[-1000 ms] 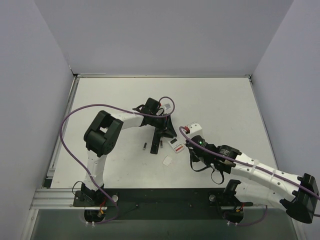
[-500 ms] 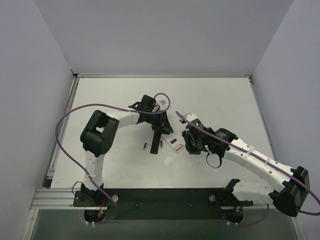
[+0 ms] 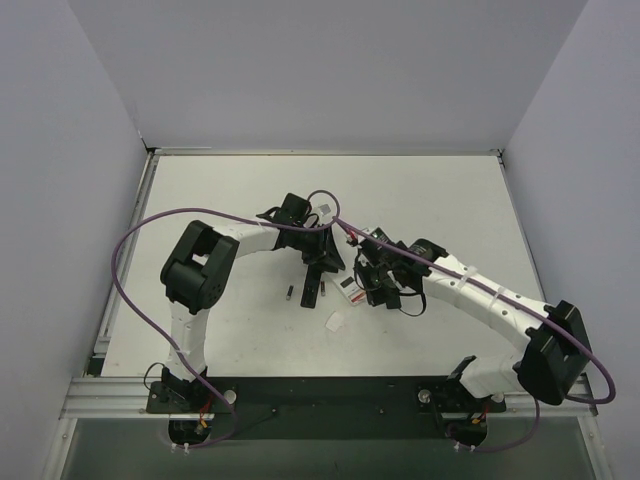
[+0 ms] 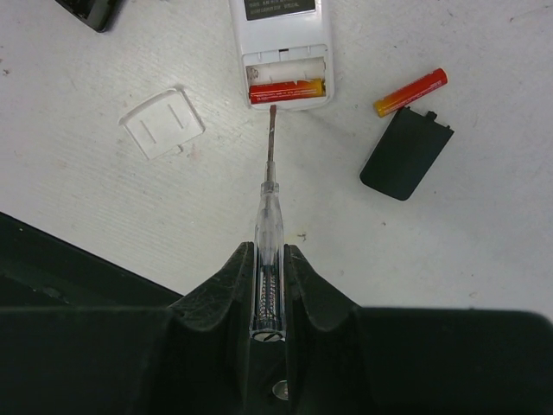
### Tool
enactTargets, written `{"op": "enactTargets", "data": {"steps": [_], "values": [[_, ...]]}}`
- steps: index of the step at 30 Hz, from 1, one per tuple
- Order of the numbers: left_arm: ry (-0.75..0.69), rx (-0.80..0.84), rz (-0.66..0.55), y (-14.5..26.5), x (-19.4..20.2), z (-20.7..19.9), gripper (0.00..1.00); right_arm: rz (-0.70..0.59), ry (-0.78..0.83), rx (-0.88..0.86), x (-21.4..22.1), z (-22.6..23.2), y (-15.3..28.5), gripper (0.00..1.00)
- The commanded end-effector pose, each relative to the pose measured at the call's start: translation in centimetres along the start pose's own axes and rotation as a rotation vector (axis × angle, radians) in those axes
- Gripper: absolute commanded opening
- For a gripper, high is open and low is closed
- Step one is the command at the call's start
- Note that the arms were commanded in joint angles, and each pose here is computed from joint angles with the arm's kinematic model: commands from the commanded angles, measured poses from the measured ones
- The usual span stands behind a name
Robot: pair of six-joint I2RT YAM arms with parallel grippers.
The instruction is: Unload the batteries from the remote control
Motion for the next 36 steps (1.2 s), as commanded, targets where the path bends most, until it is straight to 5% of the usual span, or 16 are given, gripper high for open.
{"op": "enactTargets", "data": {"steps": [1, 36], "values": [[-0.036, 0.008, -0.022, 0.6, -0.3, -0.4, 0.44, 0.043, 0.003, 0.006, -0.4, 0.0, 0.4, 0.00], [-0.037, 0.021, -0.018, 0.5, -0.2, -0.4, 0.44, 0.078, -0.003, 0.040, -1.1, -0.5, 0.7, 0.00]]}}
Point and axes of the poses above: each gripper's point midway between its finger pads, its own y axis back along the fingers, its own z axis along the line the jaws close on, x = y × z, the point moved 7 cm from there along y, back along the fingers, and after that the axes turned 4 degrees about y, right-handed, at the moved point
